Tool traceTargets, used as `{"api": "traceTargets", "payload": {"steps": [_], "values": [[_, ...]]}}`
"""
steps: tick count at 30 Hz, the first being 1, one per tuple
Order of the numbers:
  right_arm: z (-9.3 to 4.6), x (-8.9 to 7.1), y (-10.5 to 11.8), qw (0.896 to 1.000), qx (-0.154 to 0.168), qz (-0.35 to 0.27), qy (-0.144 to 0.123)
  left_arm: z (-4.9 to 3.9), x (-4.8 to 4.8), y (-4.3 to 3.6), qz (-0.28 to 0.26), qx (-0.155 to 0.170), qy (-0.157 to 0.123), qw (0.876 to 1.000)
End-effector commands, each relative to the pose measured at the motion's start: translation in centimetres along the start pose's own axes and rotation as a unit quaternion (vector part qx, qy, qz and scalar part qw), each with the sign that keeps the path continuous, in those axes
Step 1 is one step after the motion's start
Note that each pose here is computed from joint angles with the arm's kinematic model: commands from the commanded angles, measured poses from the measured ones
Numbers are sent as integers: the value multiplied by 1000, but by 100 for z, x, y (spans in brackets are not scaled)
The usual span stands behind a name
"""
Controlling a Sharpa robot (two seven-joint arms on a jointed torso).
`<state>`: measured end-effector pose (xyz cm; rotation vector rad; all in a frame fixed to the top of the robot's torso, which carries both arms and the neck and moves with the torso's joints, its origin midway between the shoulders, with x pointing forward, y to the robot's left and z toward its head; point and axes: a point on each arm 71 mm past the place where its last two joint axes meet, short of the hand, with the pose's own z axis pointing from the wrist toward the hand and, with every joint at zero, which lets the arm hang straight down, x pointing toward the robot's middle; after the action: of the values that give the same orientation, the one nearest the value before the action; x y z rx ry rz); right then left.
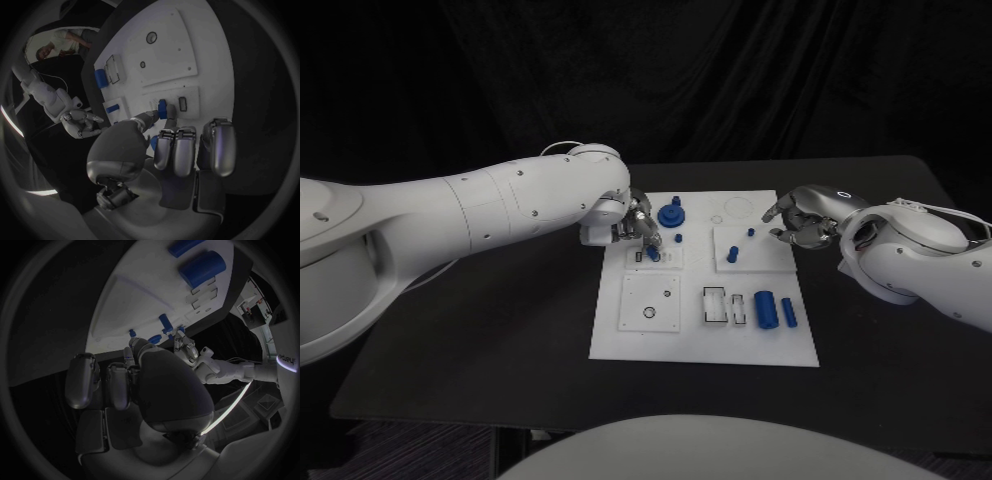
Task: Assemble the parts on the task board
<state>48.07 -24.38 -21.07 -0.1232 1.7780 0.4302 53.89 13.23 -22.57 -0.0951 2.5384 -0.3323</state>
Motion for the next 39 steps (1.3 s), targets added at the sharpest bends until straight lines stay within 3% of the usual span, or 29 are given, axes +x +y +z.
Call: {"api": "traceTargets", "payload": {"steps": [1,13,21,27,39], "values": [[-9,11,-30,1000,11,-2,4,-29,-43,-20,-34,28,-55,997],[-51,-5,-96,1000,18,0,-2,-312,14,87,-105,91,-174,975],[-82,-10,-101,1000,17,2,-4,-423,108,136,-116,128,-232,957],[-90,-10,-97,1000,17,3,-4,-398,225,208,-115,138,-253,950],[-108,-11,-103,1000,18,8,-4,-261,473,304,-120,138,-242,953]]}}
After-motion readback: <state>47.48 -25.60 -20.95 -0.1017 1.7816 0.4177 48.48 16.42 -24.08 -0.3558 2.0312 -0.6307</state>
